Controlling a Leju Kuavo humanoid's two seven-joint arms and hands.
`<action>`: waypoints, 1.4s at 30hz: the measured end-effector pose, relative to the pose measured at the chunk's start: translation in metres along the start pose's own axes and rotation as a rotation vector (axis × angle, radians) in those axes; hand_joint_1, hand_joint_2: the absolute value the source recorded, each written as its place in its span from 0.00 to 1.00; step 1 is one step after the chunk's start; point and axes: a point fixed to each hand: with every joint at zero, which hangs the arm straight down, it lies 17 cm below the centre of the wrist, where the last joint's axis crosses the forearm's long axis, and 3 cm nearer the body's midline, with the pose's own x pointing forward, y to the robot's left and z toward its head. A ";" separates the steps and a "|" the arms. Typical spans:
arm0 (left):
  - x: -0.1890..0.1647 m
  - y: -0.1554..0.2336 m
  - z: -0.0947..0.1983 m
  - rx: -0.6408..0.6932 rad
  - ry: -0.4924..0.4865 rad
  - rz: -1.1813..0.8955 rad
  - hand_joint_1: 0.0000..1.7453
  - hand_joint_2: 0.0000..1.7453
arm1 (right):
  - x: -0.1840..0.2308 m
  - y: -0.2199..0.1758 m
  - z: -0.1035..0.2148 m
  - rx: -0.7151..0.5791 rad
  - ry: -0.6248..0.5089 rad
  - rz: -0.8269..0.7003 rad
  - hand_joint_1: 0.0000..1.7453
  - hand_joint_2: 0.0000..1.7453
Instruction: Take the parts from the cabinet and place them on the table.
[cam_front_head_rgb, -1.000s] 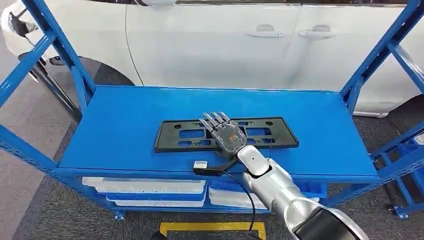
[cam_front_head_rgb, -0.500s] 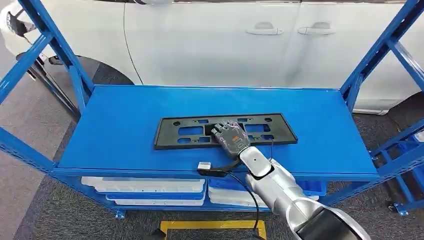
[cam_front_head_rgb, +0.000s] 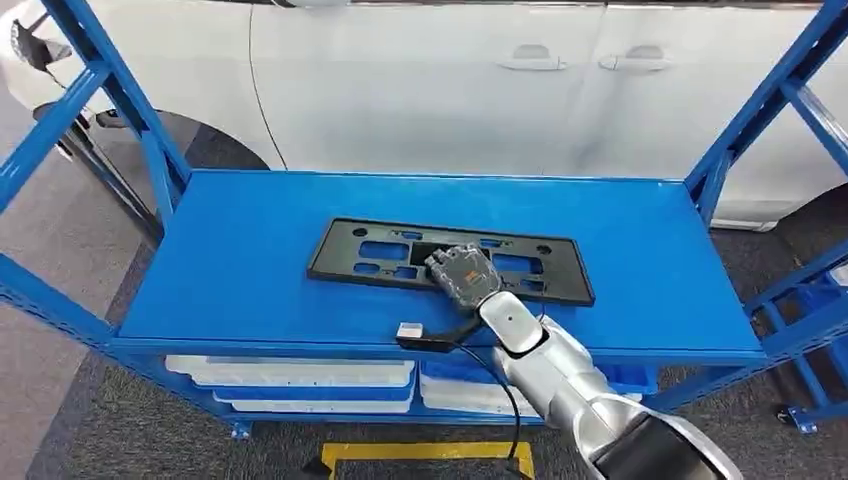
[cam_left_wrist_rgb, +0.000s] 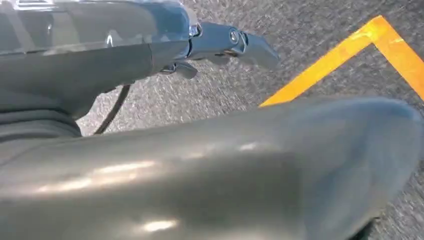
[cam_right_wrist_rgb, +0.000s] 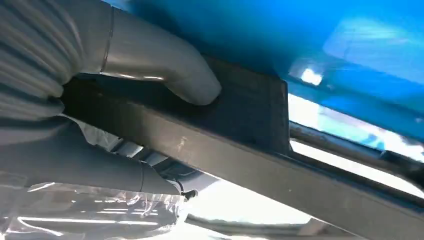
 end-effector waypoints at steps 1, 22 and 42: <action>0.001 0.000 0.000 -0.001 -0.001 -0.001 0.00 0.00 | 0.003 -0.005 -0.001 -0.014 -0.019 -0.021 1.00 1.00; 0.011 0.021 -0.003 0.074 -0.047 0.003 0.00 1.00 | 0.069 -0.275 0.118 -0.606 -0.747 -1.073 1.00 1.00; -0.006 0.064 -0.002 0.297 0.090 0.037 0.00 1.00 | 0.215 -0.197 0.200 -0.310 -0.865 -1.476 1.00 1.00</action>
